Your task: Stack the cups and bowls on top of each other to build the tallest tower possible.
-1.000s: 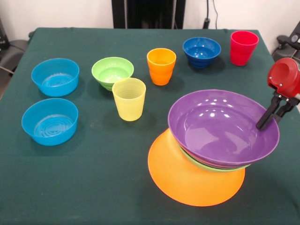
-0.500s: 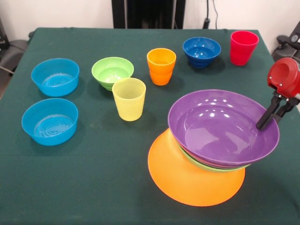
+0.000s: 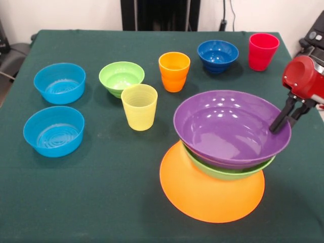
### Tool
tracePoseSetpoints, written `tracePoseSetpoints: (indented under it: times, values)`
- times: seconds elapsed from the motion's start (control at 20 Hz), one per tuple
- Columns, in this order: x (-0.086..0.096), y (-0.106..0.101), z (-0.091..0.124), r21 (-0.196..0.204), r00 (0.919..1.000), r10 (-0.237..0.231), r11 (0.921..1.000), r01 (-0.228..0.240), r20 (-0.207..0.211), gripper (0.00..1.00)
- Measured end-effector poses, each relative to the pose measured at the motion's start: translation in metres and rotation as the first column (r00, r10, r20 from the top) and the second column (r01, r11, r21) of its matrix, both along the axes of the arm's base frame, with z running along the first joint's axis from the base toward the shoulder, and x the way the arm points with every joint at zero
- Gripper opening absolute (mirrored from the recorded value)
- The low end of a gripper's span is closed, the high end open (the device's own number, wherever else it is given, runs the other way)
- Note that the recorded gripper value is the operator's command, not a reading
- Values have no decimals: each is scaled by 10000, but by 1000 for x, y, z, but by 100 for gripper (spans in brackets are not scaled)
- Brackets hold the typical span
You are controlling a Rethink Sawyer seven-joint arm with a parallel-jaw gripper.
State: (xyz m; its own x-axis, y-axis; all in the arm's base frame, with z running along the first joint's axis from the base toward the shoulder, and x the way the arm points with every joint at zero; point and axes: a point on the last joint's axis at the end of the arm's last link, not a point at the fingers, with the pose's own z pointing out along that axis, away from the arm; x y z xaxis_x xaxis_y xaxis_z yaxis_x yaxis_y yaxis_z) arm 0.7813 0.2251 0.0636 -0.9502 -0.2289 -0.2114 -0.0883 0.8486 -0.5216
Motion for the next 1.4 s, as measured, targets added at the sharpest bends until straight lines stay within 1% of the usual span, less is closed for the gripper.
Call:
tracePoseSetpoints:
  times: [0.35, 0.6, 0.65, 0.8, 0.95, 1.4]
  values:
    - [-9, -14, 5, -24, 9995, -281, 9996, 280, -174, 0]
    - [-10, -22, 5, 44, 9993, -352, 9994, 352, -137, 0]
    - [-8, -23, 5, 116, 9994, -339, 9994, 340, -58, 0]
    - [-5, -24, 6, 231, 9995, -294, 9993, 292, 84, 0]
    - [-3, -24, 7, 304, 9995, -274, 9992, 269, 143, 0]
    - [-4, -19, 3, 460, 9996, -258, 9986, 253, 96, 0]
